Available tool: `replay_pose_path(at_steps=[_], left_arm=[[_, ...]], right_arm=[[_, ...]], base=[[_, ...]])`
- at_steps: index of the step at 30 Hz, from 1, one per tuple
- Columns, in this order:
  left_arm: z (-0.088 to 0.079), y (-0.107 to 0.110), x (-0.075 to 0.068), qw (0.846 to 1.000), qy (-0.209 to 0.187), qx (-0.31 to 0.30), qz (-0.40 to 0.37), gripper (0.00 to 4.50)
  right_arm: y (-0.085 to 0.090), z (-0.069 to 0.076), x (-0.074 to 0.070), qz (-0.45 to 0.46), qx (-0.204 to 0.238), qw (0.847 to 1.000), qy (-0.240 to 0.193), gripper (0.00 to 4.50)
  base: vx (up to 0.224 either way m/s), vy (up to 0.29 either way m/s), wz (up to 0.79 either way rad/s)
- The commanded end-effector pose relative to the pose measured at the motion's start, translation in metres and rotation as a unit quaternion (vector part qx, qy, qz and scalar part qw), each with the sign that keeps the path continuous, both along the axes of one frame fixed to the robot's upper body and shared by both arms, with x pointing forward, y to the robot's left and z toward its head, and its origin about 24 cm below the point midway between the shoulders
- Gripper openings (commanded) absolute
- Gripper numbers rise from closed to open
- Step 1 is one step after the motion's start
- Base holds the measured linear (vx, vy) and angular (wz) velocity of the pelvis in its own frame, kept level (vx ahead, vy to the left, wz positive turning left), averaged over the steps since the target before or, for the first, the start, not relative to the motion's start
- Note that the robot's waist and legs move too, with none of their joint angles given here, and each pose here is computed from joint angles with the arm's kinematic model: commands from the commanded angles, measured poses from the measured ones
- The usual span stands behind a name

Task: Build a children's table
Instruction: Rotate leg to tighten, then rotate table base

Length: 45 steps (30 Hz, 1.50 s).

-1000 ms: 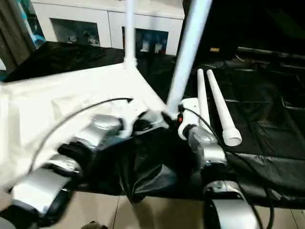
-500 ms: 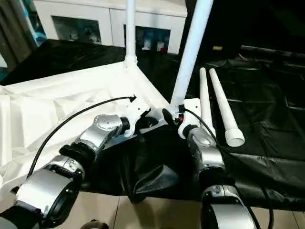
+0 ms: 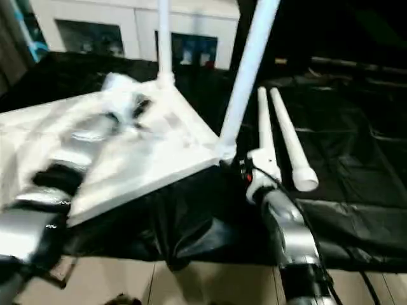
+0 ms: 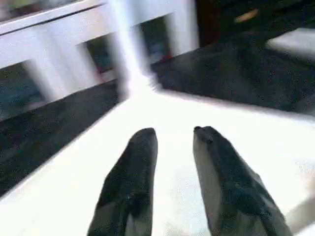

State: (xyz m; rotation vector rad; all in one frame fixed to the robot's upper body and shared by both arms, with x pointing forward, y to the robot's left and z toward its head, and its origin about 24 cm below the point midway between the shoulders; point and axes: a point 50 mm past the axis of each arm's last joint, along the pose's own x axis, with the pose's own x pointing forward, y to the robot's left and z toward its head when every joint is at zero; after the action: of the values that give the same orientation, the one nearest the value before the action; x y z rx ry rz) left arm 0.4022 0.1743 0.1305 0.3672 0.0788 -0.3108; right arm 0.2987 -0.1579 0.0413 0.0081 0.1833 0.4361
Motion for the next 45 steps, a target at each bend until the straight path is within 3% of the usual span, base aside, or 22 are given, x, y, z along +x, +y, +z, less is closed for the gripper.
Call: replay_pose_path(at_steps=[1, 5, 7, 10, 13, 15, 18, 24, 26, 28, 32, 35, 40, 44, 45], left_arm=[[-0.002, 0.032, -0.006, 0.997, 0.019, 0.05, 0.051, 1.73], [-0.001, 0.082, -0.018, 0.982, 0.038, 0.117, 0.141, 1.73], [-0.003, 0.113, -0.033, 0.966, 0.069, 0.165, 0.186, 1.73], [-0.007, 0.127, -0.043, 0.955, 0.102, 0.198, 0.196, 1.73], [-0.013, 0.142, -0.058, 0.933, 0.145, 0.252, 0.213, 1.73], [-0.018, 0.144, -0.063, 0.93, 0.165, 0.257, 0.202, 1.73], [-0.033, 0.134, -0.068, 0.941, 0.206, 0.222, 0.151, 1.73], [-0.046, 0.118, -0.075, 0.939, 0.256, 0.222, 0.061, 1.73], [-0.047, 0.109, -0.08, 0.929, 0.292, 0.228, 0.006, 1.73], [-0.047, 0.106, -0.083, 0.921, 0.31, 0.234, -0.023, 1.73], [-0.046, 0.099, -0.087, 0.912, 0.325, 0.24, -0.075, 1.73], [-0.043, 0.079, -0.095, 0.896, 0.338, 0.223, -0.181, 1.73], [-0.036, 0.049, -0.102, 0.876, 0.325, 0.185, -0.303, 1.73], [-0.034, 0.012, -0.102, 0.842, 0.329, 0.149, -0.401, 1.73], [-0.034, 0.01, -0.102, 0.84, 0.329, 0.148, -0.406, 1.73]], right_arm=[[0.005, 0.0, -0.008, 0.042, -0.009, 0.999, 0.017, 3.79], [0.009, -0.006, -0.012, 0.055, -0.022, 0.998, 0.036, 3.79], [0.014, -0.007, -0.007, 0.051, -0.025, 0.998, 0.041, 3.79], [0.017, -0.009, -0.003, 0.05, -0.03, 0.997, 0.048, 3.79], [0.024, -0.011, 0.003, 0.061, -0.047, 0.995, 0.066, 3.79], [0.026, -0.011, 0.005, 0.069, -0.052, 0.994, 0.066, 3.79], [0.029, -0.011, 0.009, 0.069, -0.051, 0.994, 0.07, 3.79], [0.033, -0.021, 0.012, 0.076, -0.068, 0.989, 0.103, 3.79], [0.035, -0.029, 0.017, 0.07, -0.078, 0.986, 0.129, 3.79], [0.036, -0.03, 0.02, 0.066, -0.087, 0.986, 0.128, 3.79], [0.039, -0.027, 0.024, 0.066, -0.075, 0.987, 0.122, 3.79], [0.038, -0.023, 0.035, 0.058, -0.074, 0.99, 0.109, 3.79], [0.036, -0.016, 0.047, 0.055, -0.073, 0.991, 0.099, 3.79], [0.034, -0.007, 0.057, 0.051, -0.082, 0.992, 0.085, 3.79], [0.034, -0.006, 0.058, 0.051, -0.083, 0.992, 0.083, 3.79]], base=[[0.0, 0.0, 0.0], [0.0, 0.0, 0.0], [0.0, 0.0, 0.0], [0.0, 0.0, 0.0], [0.0, 0.0, 0.0], [0.0, 0.0, 0.0], [0.0, 0.0, 0.0], [0.0, 0.0, 0.0], [0.0, 0.0, 0.0], [0.0, 0.0, 0.0], [0.0, 0.0, 0.0], [0.0, 0.0, 0.0], [0.0, 0.0, 0.0], [0.0, 0.0, 0.0], [0.0, 0.0, 0.0]])
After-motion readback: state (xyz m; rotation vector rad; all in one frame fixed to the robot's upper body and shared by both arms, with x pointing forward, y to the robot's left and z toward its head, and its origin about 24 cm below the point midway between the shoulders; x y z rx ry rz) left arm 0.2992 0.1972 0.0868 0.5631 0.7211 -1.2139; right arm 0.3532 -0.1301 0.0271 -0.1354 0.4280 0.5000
